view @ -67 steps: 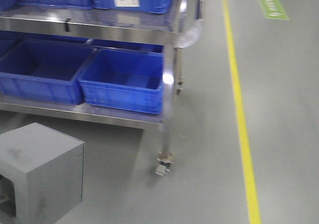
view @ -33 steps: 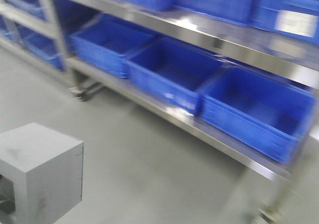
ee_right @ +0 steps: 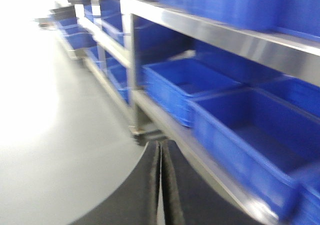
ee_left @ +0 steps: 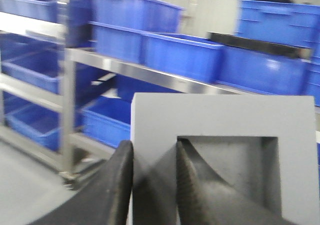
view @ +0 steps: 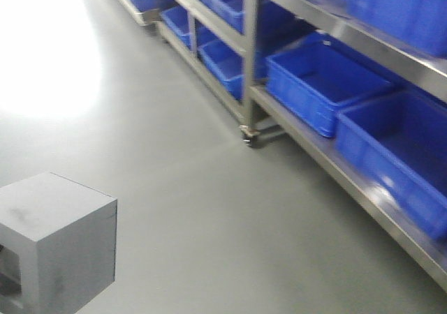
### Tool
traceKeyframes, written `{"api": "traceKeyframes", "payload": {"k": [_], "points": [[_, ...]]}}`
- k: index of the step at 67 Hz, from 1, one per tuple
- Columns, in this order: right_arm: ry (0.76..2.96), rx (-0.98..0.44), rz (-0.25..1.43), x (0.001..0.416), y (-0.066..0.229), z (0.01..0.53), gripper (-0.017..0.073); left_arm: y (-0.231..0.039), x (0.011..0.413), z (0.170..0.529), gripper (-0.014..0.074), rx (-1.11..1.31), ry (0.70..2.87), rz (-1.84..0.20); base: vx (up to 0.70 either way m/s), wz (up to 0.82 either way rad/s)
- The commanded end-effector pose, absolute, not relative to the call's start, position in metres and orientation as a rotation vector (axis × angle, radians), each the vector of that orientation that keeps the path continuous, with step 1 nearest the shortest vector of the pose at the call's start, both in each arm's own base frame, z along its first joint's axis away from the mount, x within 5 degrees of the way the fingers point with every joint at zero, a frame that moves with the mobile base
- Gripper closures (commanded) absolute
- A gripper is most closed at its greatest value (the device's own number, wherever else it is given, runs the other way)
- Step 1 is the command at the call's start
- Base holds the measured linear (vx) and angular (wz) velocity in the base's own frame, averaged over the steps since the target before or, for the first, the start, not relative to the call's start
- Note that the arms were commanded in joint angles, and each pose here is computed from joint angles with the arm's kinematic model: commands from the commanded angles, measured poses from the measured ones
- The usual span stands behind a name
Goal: Sort gray base to blue bin
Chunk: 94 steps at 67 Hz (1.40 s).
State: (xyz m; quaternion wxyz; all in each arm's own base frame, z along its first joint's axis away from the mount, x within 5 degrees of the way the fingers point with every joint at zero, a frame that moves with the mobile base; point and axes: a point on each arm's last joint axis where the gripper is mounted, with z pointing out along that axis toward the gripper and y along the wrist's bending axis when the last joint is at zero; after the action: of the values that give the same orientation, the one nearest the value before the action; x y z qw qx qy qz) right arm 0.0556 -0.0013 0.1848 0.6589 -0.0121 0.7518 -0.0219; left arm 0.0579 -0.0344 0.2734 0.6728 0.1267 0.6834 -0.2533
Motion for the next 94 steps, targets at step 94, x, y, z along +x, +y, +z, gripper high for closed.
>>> {"api": "traceKeyframes", "payload": {"k": [94], "points": [[1.619,-0.043,-0.058,0.0559,-0.0009,0.1908,0.0564,-0.0354,0.0549,0.2932,0.0601,0.276,1.407,-0.626,0.31,0.36]]}}
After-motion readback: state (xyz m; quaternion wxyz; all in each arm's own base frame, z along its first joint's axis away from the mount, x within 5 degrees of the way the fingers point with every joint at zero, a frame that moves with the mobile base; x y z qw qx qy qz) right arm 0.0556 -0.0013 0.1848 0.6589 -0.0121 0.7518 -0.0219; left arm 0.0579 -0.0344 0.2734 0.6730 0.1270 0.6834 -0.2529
